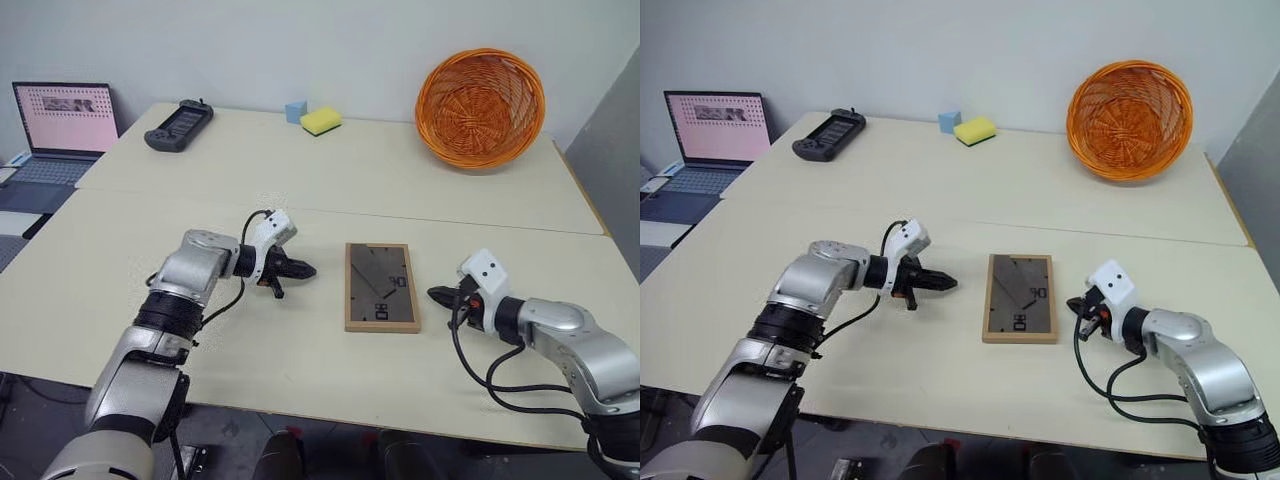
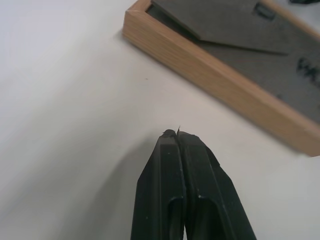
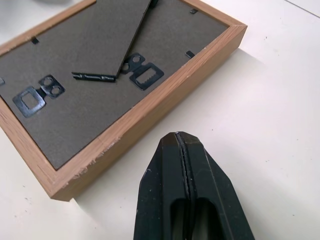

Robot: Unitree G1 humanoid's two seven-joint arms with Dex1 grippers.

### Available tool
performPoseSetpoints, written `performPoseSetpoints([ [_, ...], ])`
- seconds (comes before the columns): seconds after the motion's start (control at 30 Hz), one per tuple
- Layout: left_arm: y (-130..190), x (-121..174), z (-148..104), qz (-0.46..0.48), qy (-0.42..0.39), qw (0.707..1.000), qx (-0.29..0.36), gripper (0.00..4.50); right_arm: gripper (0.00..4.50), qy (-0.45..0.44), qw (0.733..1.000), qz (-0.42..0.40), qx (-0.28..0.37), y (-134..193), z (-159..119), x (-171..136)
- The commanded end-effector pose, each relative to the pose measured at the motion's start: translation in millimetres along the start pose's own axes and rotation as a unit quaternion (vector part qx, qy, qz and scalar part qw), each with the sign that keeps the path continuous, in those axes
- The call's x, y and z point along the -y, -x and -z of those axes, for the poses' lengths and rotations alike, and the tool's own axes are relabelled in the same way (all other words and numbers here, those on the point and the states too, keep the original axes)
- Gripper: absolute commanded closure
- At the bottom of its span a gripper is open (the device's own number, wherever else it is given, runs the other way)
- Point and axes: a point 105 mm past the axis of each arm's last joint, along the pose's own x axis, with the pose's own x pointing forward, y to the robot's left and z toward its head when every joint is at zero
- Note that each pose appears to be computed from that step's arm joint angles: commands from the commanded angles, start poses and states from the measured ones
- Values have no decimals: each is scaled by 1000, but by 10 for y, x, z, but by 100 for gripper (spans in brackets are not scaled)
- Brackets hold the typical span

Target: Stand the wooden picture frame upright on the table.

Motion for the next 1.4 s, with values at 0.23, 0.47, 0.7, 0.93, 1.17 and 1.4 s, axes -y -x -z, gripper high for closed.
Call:
performPoseSetpoints([
  [0.23,-120,175,169,1,341,940,-6,448,450,8,1000,-12,15,-42,-24,-77],
  [0.47,-179,349,179,34,383,923,10,448,450,13,1000,-18,5,-43,37,-127],
  [0.7,-110,488,184,40,389,920,-2,448,450,18,1000,-17,3,-69,44,-108],
  [0.93,-70,674,41,69,384,921,13,323,450,18,1000,-19,3,-80,51,-119],
  [1.17,-94,678,85,63,386,920,7,189,450,18,1000,-17,2,-75,61,-108],
  [1.4,-101,646,131,55,397,916,6,118,450,19,1000,-16,2,-90,68,-100],
])
